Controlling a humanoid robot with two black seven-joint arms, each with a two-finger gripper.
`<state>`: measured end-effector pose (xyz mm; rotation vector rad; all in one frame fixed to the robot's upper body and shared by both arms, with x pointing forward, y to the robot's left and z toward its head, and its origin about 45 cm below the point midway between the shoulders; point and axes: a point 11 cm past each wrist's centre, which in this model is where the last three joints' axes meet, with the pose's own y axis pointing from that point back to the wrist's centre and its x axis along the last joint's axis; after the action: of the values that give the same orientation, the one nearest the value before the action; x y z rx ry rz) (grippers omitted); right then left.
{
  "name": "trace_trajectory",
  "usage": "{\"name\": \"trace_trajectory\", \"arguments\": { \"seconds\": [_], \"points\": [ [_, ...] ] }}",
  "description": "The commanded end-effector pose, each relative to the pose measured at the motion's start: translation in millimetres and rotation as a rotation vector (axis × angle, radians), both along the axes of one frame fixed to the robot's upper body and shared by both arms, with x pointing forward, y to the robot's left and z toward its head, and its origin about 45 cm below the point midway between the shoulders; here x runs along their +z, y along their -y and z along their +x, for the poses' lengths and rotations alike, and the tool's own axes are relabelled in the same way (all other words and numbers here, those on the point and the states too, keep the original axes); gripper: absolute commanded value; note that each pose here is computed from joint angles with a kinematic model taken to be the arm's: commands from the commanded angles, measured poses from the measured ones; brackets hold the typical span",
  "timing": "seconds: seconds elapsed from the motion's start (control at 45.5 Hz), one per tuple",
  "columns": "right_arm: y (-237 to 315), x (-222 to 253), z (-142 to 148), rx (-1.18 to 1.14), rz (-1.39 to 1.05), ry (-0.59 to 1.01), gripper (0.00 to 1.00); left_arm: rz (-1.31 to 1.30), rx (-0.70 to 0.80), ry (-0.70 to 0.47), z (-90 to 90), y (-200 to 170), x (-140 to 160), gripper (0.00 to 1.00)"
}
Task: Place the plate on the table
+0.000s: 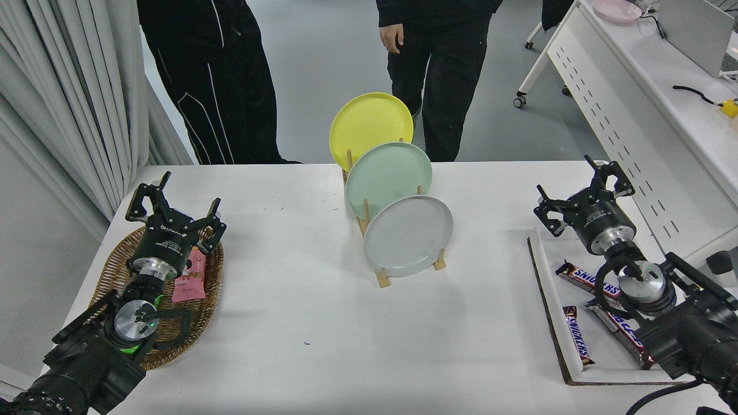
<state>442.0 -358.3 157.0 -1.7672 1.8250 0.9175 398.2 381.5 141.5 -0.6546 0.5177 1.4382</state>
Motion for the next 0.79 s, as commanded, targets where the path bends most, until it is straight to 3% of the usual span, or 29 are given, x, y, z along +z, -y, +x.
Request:
{"name": "trace_trajectory", "arguments": {
  "seconds": [0.0, 0.769],
  "points": [
    [-1, 2, 2, 0.003, 0.0, 0.005, 0.99, -0.019, 0.01, 0.008, 0.4, -2, 2, 1.0],
    [3, 8, 4, 0.002, -0.011, 0.013, 0.99, -0.021, 0.008, 0.002, 0.0, 0, 0, 1.0]
  ]
}}
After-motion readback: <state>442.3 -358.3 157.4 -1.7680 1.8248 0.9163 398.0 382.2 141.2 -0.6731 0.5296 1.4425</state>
